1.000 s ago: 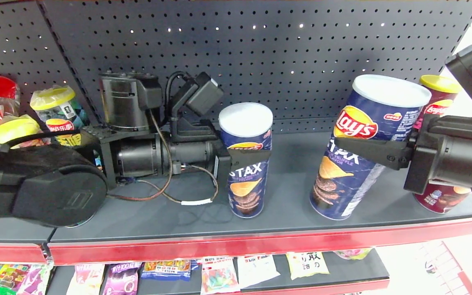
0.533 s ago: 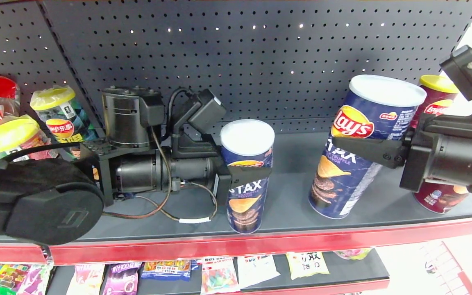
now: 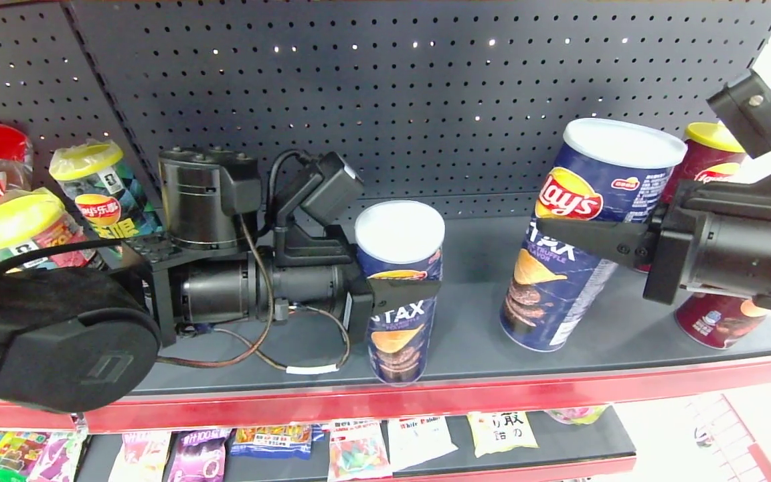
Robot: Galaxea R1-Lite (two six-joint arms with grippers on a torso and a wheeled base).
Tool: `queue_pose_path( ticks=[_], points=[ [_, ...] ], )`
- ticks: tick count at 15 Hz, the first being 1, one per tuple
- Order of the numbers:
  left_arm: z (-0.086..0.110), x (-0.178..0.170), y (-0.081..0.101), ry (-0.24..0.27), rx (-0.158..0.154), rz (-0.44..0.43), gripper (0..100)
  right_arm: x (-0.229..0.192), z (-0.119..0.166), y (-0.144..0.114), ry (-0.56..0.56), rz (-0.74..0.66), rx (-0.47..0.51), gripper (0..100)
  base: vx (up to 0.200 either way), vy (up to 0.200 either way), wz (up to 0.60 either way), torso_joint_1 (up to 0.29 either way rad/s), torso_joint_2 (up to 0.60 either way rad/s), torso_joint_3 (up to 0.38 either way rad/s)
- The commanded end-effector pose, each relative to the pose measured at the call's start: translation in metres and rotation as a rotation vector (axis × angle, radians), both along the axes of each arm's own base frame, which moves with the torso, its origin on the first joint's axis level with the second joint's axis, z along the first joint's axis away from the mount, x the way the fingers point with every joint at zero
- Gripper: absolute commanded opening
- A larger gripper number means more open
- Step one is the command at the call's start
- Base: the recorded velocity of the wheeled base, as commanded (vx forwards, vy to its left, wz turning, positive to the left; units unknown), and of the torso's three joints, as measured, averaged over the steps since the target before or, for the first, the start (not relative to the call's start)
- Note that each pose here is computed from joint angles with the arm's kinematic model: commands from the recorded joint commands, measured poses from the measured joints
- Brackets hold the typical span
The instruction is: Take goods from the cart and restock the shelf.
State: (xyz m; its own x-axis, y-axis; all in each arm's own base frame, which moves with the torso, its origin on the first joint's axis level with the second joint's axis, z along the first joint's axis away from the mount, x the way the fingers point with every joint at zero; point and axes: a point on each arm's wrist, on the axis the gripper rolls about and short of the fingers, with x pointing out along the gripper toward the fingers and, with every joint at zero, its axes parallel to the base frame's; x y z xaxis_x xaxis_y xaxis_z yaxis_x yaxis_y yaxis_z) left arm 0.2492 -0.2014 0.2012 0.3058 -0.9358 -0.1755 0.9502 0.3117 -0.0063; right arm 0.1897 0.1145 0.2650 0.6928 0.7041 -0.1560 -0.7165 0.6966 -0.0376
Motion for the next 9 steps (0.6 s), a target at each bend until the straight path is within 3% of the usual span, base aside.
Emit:
queue_pose_path(
  ticks=[1,6,9],
  points=[
    [0.001,-0.002,0.002,0.002,0.000,-0.001,0,0.001,0.000,0.001,0.001,-0.001,-0.001,0,0.000,0.000,0.00,0.000,0.00,0.000],
    [0.000,-0.003,0.002,0.006,0.003,-0.004,0,0.002,-0.001,0.001,0.005,0.000,-0.003,0,0.000,0.000,0.00,0.000,0.00,0.000],
    [-0.009,-0.005,0.004,0.031,0.023,0.000,0,0.002,-0.001,0.001,0.005,0.000,-0.003,0,0.000,0.000,0.00,0.000,0.00,0.000]
  ],
)
